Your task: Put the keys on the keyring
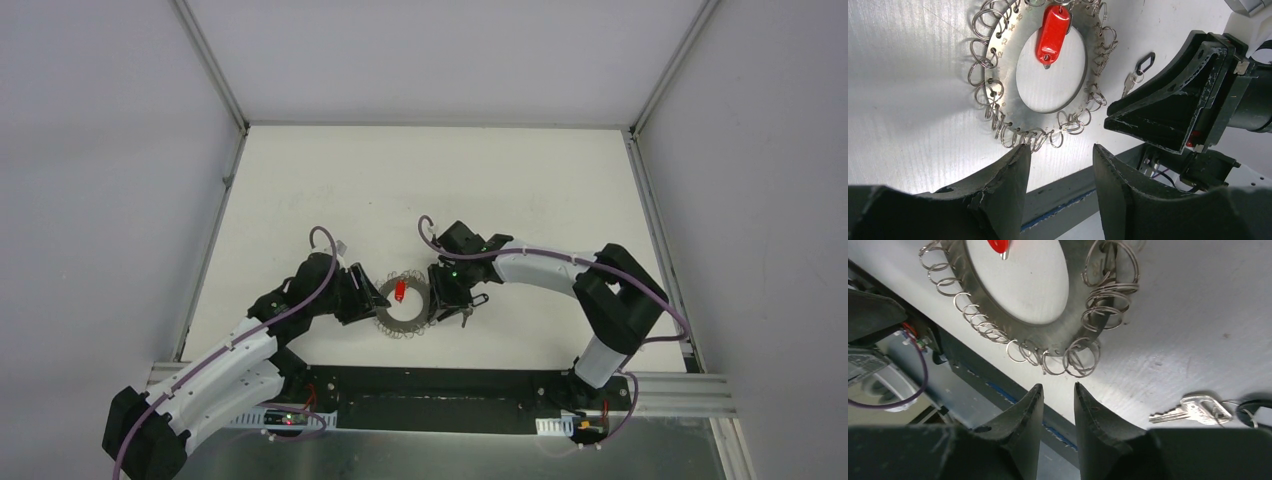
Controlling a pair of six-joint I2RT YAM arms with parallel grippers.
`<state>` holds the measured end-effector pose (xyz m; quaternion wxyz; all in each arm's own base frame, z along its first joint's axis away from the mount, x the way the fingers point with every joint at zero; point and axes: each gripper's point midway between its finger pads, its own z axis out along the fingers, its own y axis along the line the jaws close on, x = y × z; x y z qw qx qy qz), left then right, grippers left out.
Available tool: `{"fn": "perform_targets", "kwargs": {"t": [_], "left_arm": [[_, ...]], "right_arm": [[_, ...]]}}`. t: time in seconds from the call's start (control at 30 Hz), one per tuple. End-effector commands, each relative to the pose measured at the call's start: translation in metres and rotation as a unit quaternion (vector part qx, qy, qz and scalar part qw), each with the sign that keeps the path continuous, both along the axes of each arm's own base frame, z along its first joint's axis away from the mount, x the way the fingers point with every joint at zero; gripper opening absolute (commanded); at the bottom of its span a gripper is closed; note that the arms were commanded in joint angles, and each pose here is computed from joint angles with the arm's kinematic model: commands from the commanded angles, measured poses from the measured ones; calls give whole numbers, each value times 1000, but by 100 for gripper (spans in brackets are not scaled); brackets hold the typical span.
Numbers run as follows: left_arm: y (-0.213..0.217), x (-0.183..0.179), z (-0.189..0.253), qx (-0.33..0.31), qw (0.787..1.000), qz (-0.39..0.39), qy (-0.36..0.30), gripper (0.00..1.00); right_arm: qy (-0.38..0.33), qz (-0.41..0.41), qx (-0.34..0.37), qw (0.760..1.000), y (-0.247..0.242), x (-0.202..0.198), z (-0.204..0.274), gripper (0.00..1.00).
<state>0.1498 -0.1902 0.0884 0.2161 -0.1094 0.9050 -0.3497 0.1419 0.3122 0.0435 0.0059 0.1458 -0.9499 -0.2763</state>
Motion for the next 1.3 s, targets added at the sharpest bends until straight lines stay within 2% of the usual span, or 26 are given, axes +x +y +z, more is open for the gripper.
{"fn": "perform_targets", "kwargs": {"t": [0.0, 0.17, 0.3, 0.63, 0.73, 0.93, 1.03, 1.17, 1.27], "left_arm": [[-9, 6, 21, -22, 999, -9, -27, 50], [-8, 6, 20, -23, 999, -7, -27, 50], [-8, 5, 20, -27, 999, -2, -25, 51], [-6, 2, 18, -34, 999, 4, -21, 51], [-6, 3, 17, -35, 999, 7, -19, 51], [-6, 3, 16, -33, 999, 8, -18, 51], [-6, 2, 16, -33, 999, 8, -16, 51], [-6, 2, 15, -34, 999, 7, -15, 51], [-6, 1, 15, -34, 999, 7, -14, 51]], "right_arm": [[56, -43, 35, 997, 14, -9, 9, 31], [105, -107, 78, 986, 23, -17, 1, 30], [121, -135, 75, 981, 23, -17, -13, 29], [107, -199, 94, 970, 28, 5, -22, 28], [100, -208, 89, 969, 24, 8, -26, 24], [95, -217, 98, 967, 24, 17, -26, 21], [94, -221, 97, 966, 24, 21, -28, 24], [93, -225, 101, 965, 23, 24, -28, 37], [90, -232, 101, 963, 22, 27, -29, 39]]}}
